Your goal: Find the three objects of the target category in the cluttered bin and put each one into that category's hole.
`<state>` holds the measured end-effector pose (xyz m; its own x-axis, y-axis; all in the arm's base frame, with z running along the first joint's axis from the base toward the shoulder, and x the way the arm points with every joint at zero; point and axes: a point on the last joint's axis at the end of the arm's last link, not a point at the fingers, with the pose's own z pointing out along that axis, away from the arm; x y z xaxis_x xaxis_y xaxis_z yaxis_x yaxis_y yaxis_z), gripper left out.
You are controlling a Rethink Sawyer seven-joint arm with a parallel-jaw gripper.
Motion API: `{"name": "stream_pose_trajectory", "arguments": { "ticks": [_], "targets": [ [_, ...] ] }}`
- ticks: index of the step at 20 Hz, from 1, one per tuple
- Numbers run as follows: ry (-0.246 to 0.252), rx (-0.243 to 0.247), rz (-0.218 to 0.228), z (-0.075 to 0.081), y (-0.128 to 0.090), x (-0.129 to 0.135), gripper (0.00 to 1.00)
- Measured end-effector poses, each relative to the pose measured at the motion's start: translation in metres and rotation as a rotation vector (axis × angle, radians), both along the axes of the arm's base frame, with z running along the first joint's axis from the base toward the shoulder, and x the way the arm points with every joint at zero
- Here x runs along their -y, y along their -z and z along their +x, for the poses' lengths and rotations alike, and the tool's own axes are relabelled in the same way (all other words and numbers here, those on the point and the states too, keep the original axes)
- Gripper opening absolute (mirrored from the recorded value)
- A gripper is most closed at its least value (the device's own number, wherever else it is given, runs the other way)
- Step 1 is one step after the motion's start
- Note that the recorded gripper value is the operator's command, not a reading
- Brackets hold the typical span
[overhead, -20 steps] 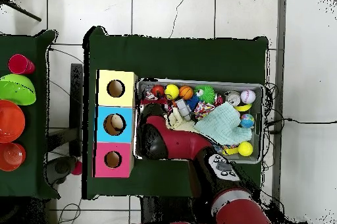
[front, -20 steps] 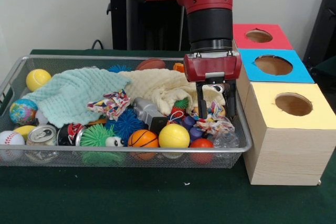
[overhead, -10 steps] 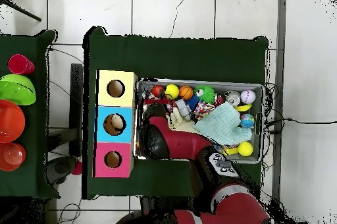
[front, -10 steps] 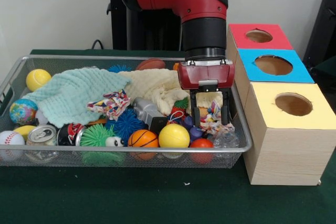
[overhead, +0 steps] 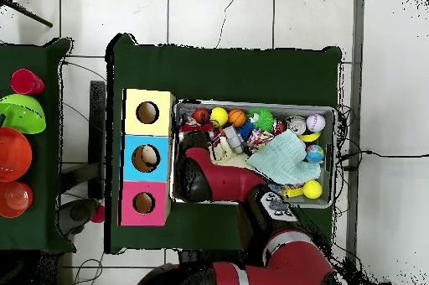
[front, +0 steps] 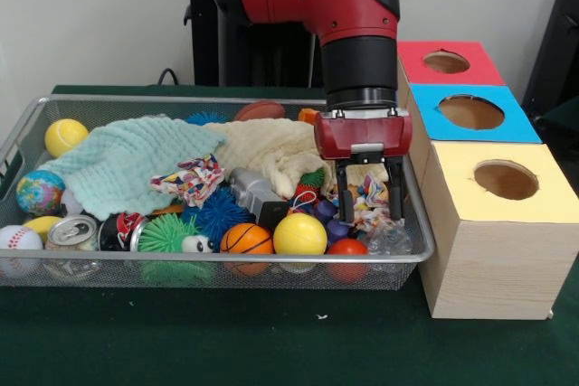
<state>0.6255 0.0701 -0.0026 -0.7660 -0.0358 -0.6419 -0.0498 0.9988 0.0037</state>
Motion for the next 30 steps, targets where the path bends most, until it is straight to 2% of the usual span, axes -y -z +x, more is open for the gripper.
{"name": "stream_pose_trajectory", "arguments": {
  "ticks": [30],
  "targets": [
    [-0.001, 0.002, 0.002, 0.0035, 0.0056, -0.0018, 1.0]
  ]
}}
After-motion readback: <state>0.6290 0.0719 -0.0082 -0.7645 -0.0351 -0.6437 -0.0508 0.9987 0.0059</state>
